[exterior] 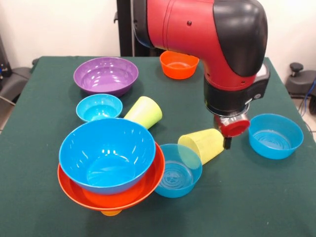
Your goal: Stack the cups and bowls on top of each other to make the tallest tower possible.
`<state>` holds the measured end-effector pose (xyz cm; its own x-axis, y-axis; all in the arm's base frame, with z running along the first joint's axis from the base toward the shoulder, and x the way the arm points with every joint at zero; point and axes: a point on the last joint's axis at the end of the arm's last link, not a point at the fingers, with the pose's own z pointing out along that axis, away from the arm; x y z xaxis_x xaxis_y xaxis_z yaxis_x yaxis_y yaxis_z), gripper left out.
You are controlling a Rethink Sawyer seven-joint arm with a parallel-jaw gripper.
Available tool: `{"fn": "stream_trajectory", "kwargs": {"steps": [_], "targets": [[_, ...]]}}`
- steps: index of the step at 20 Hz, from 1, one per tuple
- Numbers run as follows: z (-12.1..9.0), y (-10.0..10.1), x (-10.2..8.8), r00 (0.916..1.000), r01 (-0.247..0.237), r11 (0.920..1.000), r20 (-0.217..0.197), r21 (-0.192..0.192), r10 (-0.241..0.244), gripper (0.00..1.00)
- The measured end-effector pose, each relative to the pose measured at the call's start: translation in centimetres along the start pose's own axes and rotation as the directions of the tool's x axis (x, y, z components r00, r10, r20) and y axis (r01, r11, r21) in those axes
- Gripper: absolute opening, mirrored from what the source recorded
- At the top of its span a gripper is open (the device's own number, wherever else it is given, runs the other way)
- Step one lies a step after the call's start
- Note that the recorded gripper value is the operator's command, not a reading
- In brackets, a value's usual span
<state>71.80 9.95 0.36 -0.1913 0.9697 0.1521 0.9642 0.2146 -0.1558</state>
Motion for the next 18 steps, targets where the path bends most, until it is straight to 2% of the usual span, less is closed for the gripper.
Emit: {"fn": "stream_trajectory", "kwargs": {"steps": [5,10,14,18], "targets": [[-1.0,0.2,0.4,0.9992,-0.008,0.9998,-0.040,-0.018,0.007,1.00],[-1.9,0.4,1.6,0.9955,-0.008,0.9993,-0.095,-0.036,0.005,1.00],[-2.2,0.7,2.6,0.9929,0.000,0.9989,-0.119,-0.046,-0.006,1.00],[-2.1,0.8,3.3,0.9920,0.007,0.9989,-0.125,-0.047,-0.013,1.00]]}}
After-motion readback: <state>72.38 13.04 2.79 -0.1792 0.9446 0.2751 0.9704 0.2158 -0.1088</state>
